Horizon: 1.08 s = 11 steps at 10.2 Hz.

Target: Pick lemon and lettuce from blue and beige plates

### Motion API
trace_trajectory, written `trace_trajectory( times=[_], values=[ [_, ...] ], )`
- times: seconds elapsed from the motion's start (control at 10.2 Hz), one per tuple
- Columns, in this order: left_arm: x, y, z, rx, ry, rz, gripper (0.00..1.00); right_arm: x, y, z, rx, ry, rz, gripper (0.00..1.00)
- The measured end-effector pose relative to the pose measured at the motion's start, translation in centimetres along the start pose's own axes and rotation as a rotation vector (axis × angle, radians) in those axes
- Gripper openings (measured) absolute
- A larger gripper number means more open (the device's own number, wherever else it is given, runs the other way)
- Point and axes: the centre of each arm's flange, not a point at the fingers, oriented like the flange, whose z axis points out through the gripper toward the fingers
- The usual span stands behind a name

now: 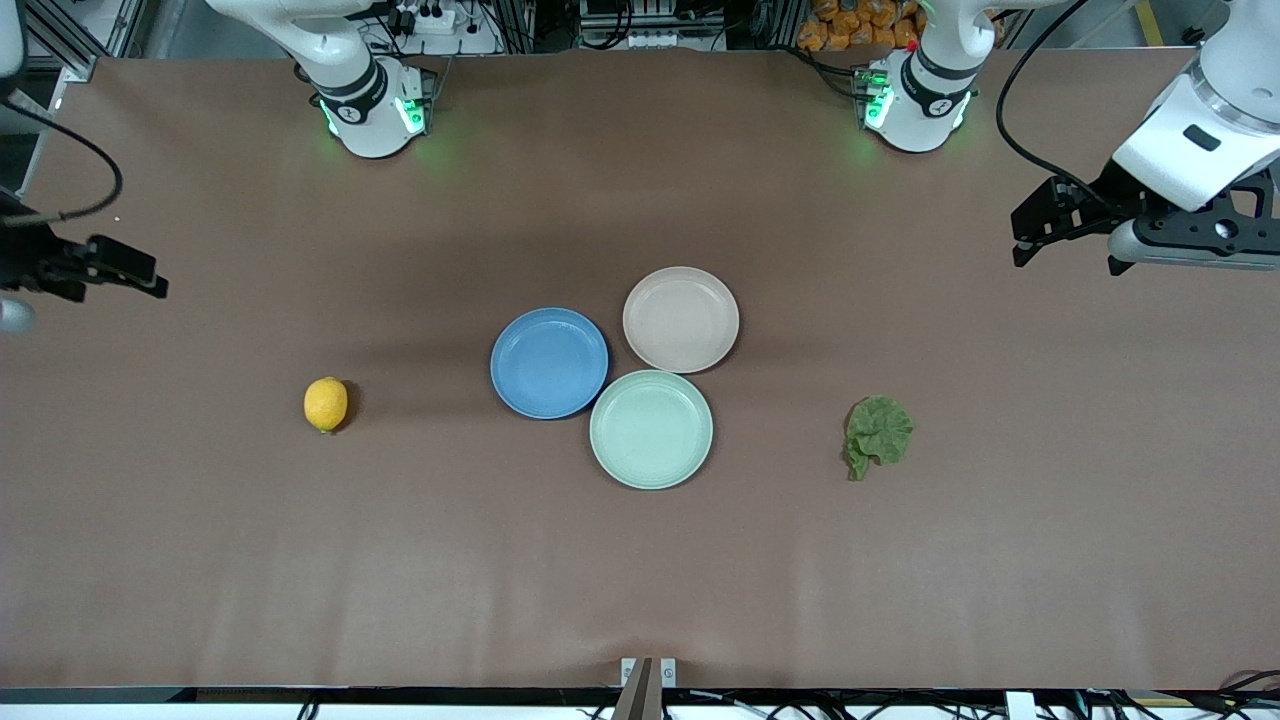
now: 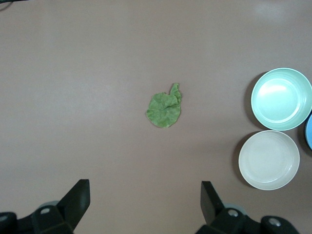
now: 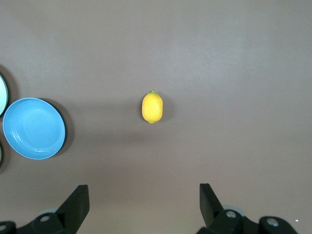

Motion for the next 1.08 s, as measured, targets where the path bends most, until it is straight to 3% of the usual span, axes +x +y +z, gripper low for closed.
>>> trace_trajectory(
  times=[0.29, 0.69, 1.08],
  values=[
    [0.2, 0.0, 0.5, -0.001, -0.008, 0.000, 1.00, -0.8, -0.2, -2.3, -0.001, 0.023, 0.000, 1.00],
    [0.1, -0.1, 0.2, 0.000, -0.016, -0.002, 1.00, 0.1, 0.1, -1.2, -0.004, 0.013, 0.014, 1.00],
    [0.1, -0.2, 0.2, 0.000, -0.018, -0.003, 1.00, 0.8, 0.4, -1.7, -0.016, 0.049, 0.022, 1.00]
  ],
)
